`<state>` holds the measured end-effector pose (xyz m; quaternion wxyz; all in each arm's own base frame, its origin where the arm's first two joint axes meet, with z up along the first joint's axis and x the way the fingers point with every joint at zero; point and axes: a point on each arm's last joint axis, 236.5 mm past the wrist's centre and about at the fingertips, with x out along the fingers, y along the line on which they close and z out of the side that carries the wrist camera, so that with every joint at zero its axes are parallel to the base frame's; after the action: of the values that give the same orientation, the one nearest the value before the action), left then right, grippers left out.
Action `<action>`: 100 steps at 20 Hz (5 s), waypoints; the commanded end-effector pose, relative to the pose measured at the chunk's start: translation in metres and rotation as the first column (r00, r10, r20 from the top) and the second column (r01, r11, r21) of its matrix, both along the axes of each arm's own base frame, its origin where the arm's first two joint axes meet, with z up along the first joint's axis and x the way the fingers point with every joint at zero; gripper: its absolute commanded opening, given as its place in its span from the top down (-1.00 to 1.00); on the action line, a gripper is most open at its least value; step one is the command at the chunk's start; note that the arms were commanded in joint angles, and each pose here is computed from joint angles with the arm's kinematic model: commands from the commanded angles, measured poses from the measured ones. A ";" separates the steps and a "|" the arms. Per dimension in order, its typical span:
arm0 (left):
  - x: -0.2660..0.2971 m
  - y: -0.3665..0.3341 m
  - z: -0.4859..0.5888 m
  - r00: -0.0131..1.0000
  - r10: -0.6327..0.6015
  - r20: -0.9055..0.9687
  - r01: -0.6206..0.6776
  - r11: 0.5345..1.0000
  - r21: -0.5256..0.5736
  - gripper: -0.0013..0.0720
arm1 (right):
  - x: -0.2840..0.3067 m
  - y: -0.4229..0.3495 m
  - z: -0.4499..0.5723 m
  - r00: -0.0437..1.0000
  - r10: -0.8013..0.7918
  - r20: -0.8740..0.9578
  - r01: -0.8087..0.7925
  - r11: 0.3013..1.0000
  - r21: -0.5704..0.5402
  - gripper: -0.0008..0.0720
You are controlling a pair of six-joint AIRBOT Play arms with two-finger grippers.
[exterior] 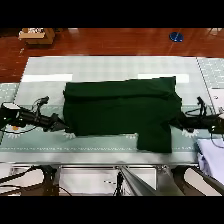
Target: Fold the shirts.
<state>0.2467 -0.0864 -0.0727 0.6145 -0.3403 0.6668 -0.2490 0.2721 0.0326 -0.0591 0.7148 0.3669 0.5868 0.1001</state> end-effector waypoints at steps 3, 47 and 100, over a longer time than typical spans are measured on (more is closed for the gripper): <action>0.067 0.000 0.095 0.942 0.074 0.328 -0.061 0.997 -0.052 0.92 | 0.061 -0.003 0.122 0.950 0.122 0.287 -0.115 0.993 -0.041 0.90; 0.151 0.080 0.019 0.991 0.128 0.041 -0.131 0.989 0.068 -0.22 | 0.152 -0.191 0.046 0.960 -0.170 0.224 0.265 0.811 -0.522 -0.69; 0.172 -0.218 0.123 0.934 0.001 0.358 0.121 0.940 -0.319 0.91 | 0.164 -0.010 0.159 0.899 0.166 0.406 -0.048 0.958 -0.284 0.90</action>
<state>0.4246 -0.2504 0.0555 0.6351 -0.3888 0.5092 -0.4314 0.4515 0.0151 0.0889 0.8691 0.1996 0.4340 0.1285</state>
